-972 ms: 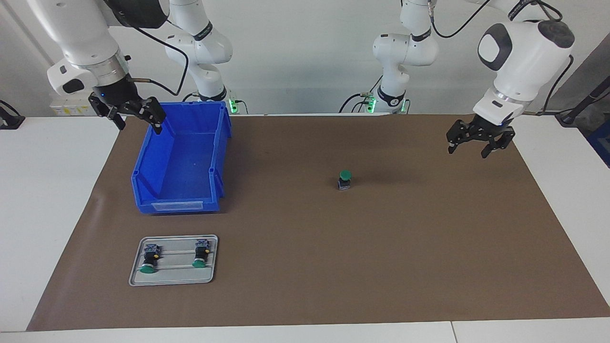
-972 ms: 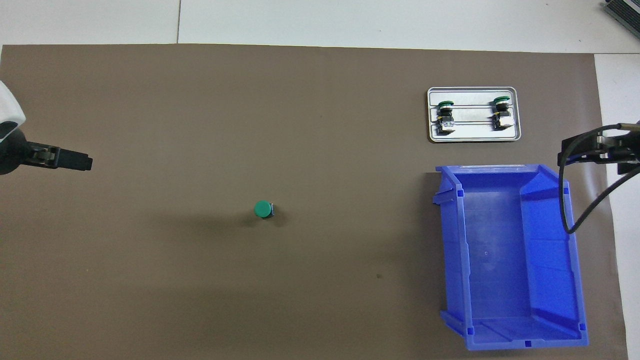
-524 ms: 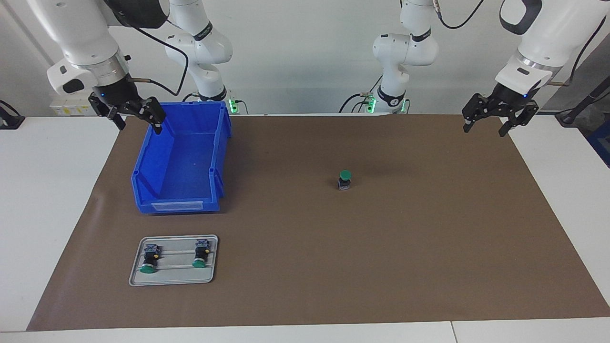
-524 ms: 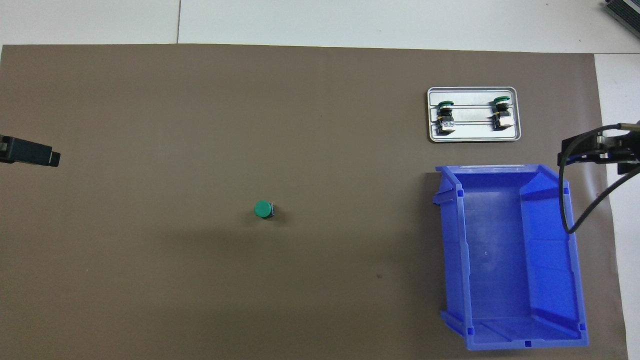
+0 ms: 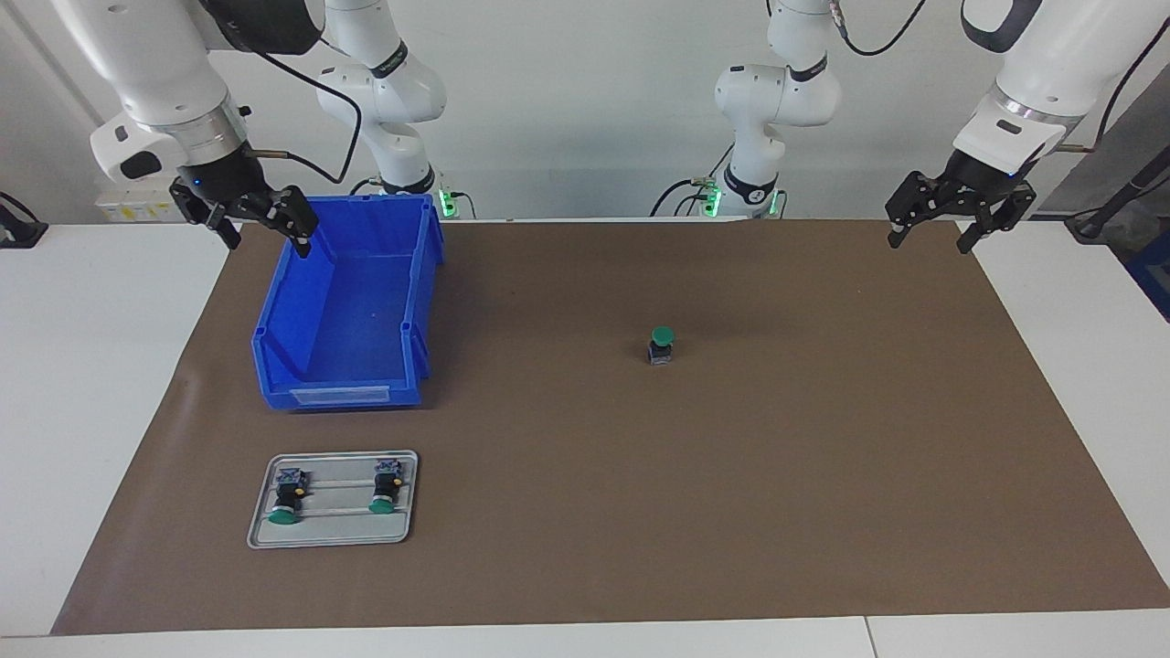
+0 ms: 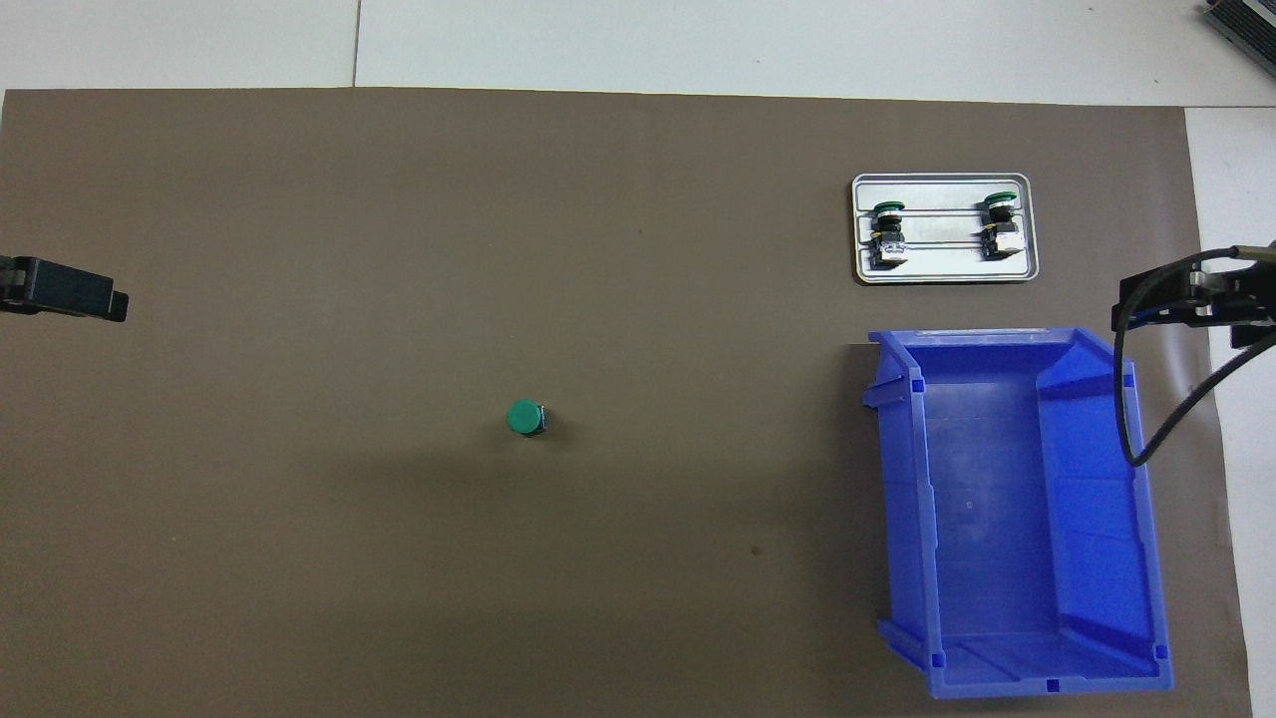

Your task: Place and press button with both arms

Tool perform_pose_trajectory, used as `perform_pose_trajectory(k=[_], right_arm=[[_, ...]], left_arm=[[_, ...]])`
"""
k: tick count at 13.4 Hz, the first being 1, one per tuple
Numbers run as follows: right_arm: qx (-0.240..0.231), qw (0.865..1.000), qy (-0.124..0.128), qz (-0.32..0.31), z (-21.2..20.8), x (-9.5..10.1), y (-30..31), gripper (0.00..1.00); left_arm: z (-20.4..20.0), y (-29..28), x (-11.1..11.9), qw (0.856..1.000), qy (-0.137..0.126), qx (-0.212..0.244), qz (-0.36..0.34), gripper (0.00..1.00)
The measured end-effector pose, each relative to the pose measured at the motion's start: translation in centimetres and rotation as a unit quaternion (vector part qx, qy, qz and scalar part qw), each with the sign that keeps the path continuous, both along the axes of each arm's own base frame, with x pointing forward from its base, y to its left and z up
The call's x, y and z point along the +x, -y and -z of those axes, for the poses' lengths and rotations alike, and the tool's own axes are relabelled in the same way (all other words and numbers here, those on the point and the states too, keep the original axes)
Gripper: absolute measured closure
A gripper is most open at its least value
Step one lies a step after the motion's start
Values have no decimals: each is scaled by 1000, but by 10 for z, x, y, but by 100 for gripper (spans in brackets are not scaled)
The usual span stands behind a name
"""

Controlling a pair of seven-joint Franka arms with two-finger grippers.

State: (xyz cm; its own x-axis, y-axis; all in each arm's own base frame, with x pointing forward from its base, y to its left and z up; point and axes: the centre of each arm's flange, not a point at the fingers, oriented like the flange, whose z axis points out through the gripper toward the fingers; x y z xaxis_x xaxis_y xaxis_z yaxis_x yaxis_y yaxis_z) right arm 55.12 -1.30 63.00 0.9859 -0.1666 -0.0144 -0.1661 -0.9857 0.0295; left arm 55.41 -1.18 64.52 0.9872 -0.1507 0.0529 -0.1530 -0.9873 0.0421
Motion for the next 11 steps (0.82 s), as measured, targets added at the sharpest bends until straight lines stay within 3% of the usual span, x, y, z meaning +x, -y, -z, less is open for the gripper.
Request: perform_pose_trajectory(k=[11], right_arm=[[0,1000,-1,0,0,0,0,0]], left_arm=[[-4,6,-4,1000,-5,0,4,0]])
